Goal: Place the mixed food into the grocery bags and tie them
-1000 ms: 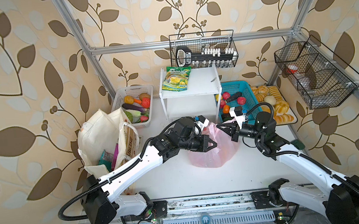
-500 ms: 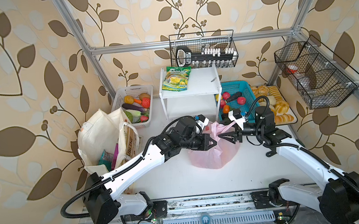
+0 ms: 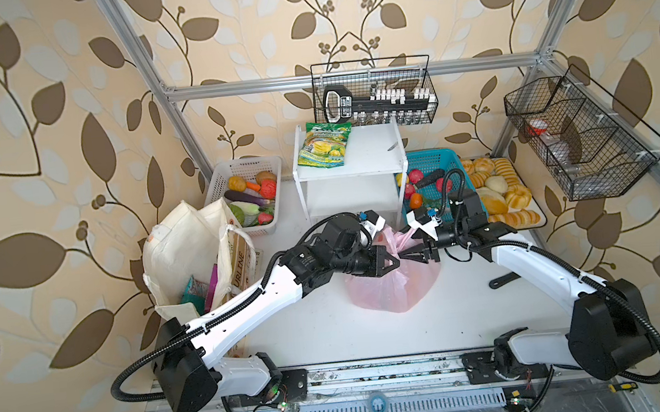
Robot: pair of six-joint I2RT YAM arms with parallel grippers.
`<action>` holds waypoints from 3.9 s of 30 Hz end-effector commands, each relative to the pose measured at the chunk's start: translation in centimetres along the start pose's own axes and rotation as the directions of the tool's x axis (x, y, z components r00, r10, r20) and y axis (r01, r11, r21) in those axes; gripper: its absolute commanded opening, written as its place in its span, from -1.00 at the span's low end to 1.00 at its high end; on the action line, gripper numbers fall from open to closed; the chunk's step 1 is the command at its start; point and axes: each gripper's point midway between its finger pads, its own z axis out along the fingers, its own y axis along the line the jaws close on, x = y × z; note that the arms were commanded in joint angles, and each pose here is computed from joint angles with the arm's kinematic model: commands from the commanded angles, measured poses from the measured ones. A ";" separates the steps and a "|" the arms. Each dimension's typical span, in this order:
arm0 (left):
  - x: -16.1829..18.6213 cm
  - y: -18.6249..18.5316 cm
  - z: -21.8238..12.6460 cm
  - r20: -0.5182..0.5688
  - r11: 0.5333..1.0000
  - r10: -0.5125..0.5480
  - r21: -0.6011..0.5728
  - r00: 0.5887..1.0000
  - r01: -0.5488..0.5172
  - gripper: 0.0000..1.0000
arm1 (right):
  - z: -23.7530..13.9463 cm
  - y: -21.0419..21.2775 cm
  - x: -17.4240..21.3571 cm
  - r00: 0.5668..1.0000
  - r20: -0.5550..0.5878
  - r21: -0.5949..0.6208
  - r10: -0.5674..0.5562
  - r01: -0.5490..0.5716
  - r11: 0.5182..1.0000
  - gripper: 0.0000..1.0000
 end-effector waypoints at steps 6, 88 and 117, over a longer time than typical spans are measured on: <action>-1.1 -2.3 -1.5 0.045 0.997 0.064 0.034 0.997 -0.066 -1.00 | -0.3 1.4 -1.7 0.998 0.061 -0.068 -0.027 0.031 0.997 -0.43; -2.7 1.9 6.5 0.150 0.992 -0.026 -0.120 0.988 0.044 -1.00 | -6.6 2.2 -0.7 0.735 0.292 0.351 0.612 -0.678 0.646 -0.04; -1.9 2.5 7.5 0.103 0.993 -0.015 -0.119 0.995 0.027 -1.00 | -4.6 -0.9 -1.4 0.777 0.306 0.424 0.550 -0.629 0.652 -0.18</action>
